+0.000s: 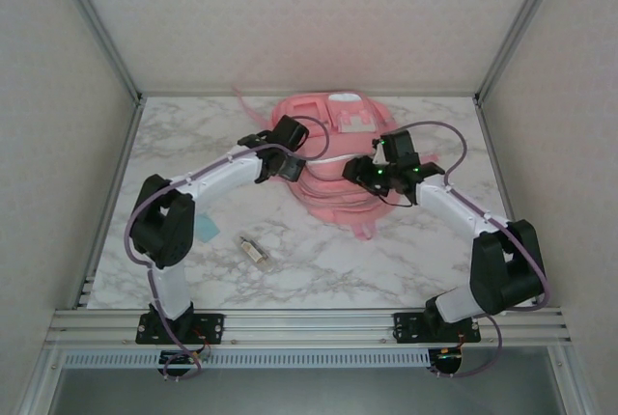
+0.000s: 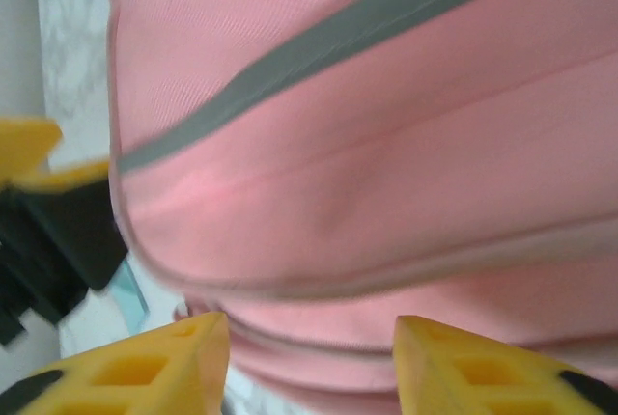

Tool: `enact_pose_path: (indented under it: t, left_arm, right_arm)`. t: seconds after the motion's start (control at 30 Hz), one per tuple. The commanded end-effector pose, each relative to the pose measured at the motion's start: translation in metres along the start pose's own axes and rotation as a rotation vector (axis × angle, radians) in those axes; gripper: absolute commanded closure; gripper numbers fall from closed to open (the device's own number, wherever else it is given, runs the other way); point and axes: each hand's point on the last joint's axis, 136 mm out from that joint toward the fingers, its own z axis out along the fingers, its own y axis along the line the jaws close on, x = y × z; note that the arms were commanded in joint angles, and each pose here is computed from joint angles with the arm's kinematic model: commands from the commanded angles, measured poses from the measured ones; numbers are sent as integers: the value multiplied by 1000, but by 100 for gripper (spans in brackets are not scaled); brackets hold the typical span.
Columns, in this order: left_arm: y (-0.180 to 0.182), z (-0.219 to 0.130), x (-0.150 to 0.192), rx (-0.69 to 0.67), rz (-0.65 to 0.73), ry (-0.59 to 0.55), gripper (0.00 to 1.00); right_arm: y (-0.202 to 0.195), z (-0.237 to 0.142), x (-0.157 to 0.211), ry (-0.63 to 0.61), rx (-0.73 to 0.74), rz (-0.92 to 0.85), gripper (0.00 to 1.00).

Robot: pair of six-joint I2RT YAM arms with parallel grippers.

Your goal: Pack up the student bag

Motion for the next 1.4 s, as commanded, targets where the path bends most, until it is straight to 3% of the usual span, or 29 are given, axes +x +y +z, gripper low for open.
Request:
enact_pose_path:
  t: [0.0,0.07,0.27,0.53,0.8,1.03,1.37]
  left_arm:
    - [37,-31,-15,-35,-218,-95,5]
    - [58,-35,-6,-29,-333,-90,0]
    - [120,-38,21,23,-689,-92,0]
    - [175,-42,62,17,-996,-129,0]
    - [190,-46,88,11,-1070,-129,0]
    - [191,-43,93,16,-1077,-122,0]
    - [196,-47,93,2,-1080,-134,0]
  right_arm:
    - [25,-12,22,47,17,-160,42]
    - [41,-8,43,93,11,-236,33]
    - [87,23,117,253,-16,-495,11]
    - [107,81,188,375,132,-890,2]
    - [105,123,227,454,257,-1089,1]
    - [104,143,241,501,291,-1115,2]
    - [98,153,250,530,302,-1100,21]
